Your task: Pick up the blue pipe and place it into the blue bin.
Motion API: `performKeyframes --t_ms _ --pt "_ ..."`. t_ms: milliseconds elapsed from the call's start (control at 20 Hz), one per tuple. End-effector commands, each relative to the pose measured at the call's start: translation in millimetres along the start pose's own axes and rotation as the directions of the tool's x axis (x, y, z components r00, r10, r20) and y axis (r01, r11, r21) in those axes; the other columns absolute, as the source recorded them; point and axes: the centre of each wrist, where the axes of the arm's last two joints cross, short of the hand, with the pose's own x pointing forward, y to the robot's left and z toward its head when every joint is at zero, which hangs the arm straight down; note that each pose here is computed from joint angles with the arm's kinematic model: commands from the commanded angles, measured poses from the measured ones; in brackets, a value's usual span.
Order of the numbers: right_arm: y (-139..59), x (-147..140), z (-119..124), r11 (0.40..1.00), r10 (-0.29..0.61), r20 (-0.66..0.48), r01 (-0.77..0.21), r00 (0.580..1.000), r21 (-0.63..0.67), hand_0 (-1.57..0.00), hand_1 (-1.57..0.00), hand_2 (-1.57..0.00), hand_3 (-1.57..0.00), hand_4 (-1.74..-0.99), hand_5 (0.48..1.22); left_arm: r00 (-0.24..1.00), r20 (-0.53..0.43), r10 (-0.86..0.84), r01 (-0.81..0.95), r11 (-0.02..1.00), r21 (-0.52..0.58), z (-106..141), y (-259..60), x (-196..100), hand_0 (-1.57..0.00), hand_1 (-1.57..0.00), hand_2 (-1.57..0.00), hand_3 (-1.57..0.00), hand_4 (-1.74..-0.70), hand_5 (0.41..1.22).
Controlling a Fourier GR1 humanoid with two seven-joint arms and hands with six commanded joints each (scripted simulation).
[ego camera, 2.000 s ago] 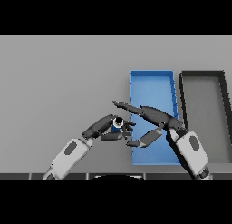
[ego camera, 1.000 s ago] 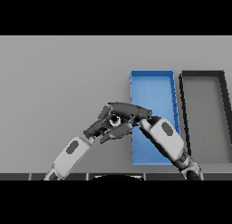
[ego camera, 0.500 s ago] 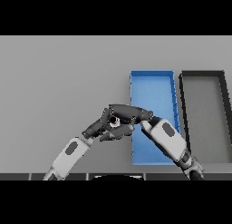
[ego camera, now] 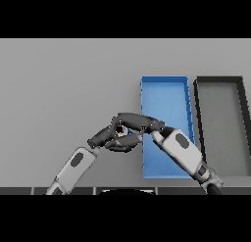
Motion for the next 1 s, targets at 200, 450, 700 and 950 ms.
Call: performKeyframes --t_ms 200,450,700,950 --pt "-1.2 1.4 0.4 1.000 -0.002 0.038 0.003 0.999 -0.020 -1.57 -1.57 -1.57 -1.57 -1.488 1.220 0.994 -0.055 0.089 -0.087 0.996 0.034 1.4 -2.7 -5.7 -0.05 -0.04 -0.04 -0.04 -0.89 0.639" --pt "-10.4 17.3 0.0 0.972 -0.234 0.066 0.234 0.970 0.007 -1.57 -1.57 -1.57 -1.57 -1.491 1.221 0.989 -0.095 0.114 -0.112 0.993 0.026 3.2 -10.9 -5.1 -0.01 -0.01 -0.01 -0.01 -0.91 0.543" --pt "-41.3 78.9 -2.8 0.968 -0.243 0.136 0.248 0.961 -0.026 -1.57 -1.57 -1.57 -1.57 -1.493 1.221 0.988 -0.109 0.111 -0.108 0.994 0.028 6.5 -8.5 -2.4 0.00 0.00 0.00 0.00 -0.93 0.496" --pt "-84.4 122.9 -8.9 0.973 -0.150 0.231 0.185 0.961 -0.140 -1.57 -1.57 -1.57 -1.57 -1.496 1.221 0.990 -0.100 0.104 -0.101 0.994 0.030 9.0 -6.1 2.6 0.00 0.00 0.00 0.00 -0.92 0.486"
